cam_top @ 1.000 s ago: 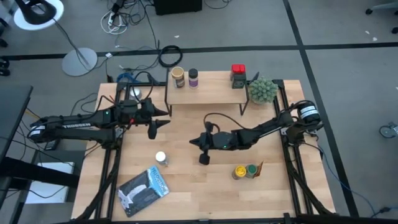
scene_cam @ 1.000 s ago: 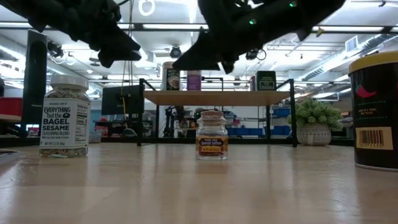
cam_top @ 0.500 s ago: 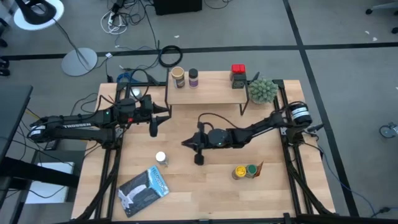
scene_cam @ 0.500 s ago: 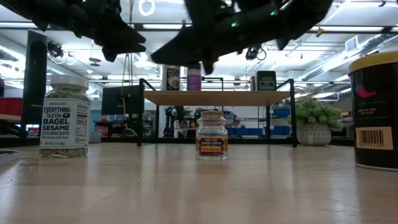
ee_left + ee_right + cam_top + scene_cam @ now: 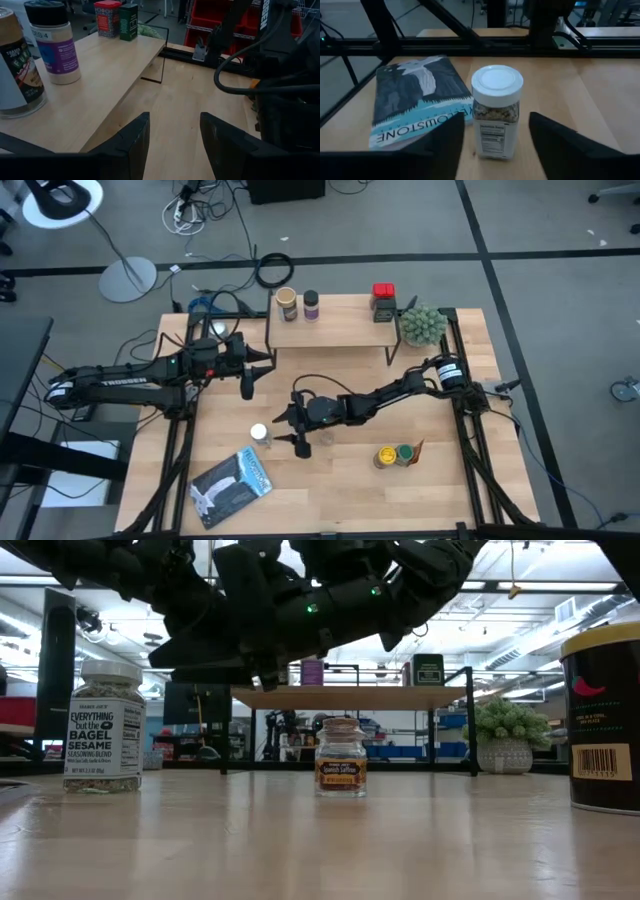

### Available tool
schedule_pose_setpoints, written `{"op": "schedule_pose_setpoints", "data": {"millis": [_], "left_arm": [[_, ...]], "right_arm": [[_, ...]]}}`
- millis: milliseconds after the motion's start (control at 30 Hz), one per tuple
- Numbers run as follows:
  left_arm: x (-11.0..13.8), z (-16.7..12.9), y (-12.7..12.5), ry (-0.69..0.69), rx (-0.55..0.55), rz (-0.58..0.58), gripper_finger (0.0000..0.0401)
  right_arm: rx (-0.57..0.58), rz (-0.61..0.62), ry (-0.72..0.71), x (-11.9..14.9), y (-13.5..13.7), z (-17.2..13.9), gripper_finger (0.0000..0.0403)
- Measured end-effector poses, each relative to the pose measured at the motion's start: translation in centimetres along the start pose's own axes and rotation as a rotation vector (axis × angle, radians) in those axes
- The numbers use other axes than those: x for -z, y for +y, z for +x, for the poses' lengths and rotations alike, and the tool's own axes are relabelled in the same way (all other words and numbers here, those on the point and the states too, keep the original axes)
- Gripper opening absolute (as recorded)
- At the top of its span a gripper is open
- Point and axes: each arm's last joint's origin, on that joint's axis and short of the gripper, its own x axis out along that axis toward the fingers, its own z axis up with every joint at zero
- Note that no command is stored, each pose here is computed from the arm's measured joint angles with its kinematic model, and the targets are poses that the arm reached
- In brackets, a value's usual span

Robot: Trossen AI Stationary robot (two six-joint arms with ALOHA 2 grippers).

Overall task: Shelf spices
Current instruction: Put the white seasoning bottle on the shelf

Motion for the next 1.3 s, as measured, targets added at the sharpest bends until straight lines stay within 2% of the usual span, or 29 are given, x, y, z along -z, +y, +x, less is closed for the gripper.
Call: {"op": "schedule_pose_setpoints", "data": {"millis": [167,267,500,600,733,900,1300], "left_arm": [[0.0,0.0,0.0,0.0,0.001,-0.005,0.0178],[0.0,0.0,0.0,0.001,0.001,-0.03,0.0178],[0.1,0.0,0.0,0.006,0.003,-0.054,0.0178],[0.1,0.0,0.0,0.007,0.003,-0.054,0.0178],[0.1,0.0,0.0,0.009,0.002,-0.054,0.0178],[0.3,0.0,0.0,0.027,-0.002,-0.053,0.0178],[0.5,0.0,0.1,0.048,-0.008,-0.053,0.0178]], "right_arm": [[-0.015,-0.014,0.012,0.3,0.0,0.1,0.0312],[0.001,-0.022,0.011,0.7,-0.1,0.5,0.0346],[0.03,-0.055,-0.029,0.0,0.0,2.3,0.0373],[0.027,-0.049,-0.01,0.0,0.0,2.7,0.037],[0.005,0.034,-0.011,0.1,-0.1,3.7,0.0363],[0.0,0.029,-0.015,-0.9,0.0,4.3,0.0346],[-0.026,0.038,0.009,-0.9,-0.7,4.3,0.024]]}}
